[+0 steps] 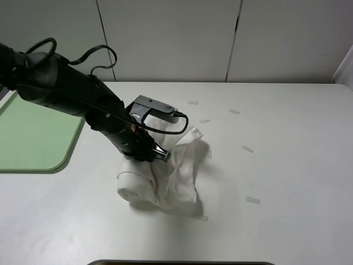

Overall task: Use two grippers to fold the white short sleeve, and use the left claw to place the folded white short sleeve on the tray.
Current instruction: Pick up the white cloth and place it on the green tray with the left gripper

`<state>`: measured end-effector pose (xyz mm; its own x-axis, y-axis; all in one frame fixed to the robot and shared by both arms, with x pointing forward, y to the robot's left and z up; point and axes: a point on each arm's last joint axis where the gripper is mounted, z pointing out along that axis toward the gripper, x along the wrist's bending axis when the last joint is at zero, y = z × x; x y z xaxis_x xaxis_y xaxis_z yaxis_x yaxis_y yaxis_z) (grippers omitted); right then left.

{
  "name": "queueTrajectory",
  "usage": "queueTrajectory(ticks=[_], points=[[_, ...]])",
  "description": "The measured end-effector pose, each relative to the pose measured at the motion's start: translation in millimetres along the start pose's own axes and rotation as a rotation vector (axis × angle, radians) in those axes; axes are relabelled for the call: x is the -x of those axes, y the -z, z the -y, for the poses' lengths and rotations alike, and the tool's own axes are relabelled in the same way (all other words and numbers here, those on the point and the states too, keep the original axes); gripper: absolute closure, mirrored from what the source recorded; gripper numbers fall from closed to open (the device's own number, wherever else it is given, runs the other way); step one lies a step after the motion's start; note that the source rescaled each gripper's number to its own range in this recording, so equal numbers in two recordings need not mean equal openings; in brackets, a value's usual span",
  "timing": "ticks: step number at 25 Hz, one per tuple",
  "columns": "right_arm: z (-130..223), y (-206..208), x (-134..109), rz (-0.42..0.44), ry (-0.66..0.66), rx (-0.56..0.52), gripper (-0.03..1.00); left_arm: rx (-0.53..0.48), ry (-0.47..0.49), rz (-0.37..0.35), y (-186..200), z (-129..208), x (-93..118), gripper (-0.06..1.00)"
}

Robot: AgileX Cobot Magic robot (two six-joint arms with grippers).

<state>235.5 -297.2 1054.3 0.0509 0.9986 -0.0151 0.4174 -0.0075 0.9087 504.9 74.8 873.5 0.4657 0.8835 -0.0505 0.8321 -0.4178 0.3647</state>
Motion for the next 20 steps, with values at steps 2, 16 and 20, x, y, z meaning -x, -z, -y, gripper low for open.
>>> queueTrajectory(ticks=[2, 16, 20], points=[[0, 0, 0, 0.0, 0.0, 0.0, -0.03, -0.014, 0.002, -0.014, 6, -1, -7, 0.71], [0, 0, 0, 0.0, 0.0, 0.0, -0.03, -0.105, 0.022, -0.192, 54, -3, -122, 0.71], [0, 0, 0, 0.0, 0.0, 0.0, -0.03, -0.117, 0.013, -0.207, 56, 0, -139, 0.71]])
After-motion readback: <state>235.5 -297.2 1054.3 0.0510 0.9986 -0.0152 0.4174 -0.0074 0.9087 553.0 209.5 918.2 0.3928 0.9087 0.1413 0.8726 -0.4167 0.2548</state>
